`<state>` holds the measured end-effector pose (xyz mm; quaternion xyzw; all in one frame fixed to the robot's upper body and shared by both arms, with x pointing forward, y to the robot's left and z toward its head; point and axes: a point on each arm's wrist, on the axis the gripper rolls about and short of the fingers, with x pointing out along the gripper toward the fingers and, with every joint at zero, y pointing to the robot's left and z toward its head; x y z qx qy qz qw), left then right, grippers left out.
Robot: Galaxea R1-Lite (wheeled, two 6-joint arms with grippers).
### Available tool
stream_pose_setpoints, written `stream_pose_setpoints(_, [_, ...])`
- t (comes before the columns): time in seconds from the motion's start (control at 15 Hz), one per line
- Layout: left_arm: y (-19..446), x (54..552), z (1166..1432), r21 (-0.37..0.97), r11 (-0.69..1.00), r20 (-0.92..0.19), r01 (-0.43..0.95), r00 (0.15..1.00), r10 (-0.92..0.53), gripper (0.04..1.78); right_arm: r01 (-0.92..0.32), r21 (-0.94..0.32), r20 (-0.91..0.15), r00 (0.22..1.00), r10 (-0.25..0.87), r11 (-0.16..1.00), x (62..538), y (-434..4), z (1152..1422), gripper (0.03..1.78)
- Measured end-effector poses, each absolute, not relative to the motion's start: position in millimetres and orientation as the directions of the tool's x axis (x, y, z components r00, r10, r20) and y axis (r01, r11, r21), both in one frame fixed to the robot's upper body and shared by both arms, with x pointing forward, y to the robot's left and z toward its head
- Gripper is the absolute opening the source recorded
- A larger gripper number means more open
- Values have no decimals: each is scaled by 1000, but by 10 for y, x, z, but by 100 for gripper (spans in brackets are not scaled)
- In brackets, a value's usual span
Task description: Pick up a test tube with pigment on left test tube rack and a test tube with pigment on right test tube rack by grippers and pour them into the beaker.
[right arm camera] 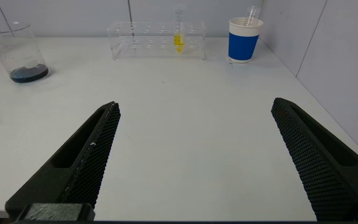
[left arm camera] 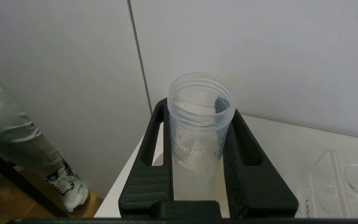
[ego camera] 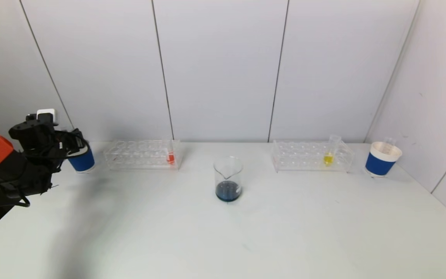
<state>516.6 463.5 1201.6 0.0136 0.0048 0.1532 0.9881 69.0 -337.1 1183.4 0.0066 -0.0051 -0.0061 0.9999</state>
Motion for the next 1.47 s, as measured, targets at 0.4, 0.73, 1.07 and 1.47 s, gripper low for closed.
stream_pose_setpoints(0.4, [4649,5160,12031,29,951,6,-307,952,306,47,13,14,10,1000,-13,1000,690,-3371,11834,177])
stream_pose_setpoints(0.73, [4642,5137,12013,26,953,0,-303,953,303,47,13,14,10,1000,-13,1000,690,-3371,11834,177])
stream_pose_setpoints(1.07, [4684,5127,12008,20,953,2,-304,953,304,71,13,14,10,1000,-13,1000,690,-3371,11834,177])
stream_pose_setpoints(1.47, [4691,5127,12012,14,953,4,-302,953,302,157,12,14,10,1000,-12,1000,690,-3371,11834,177])
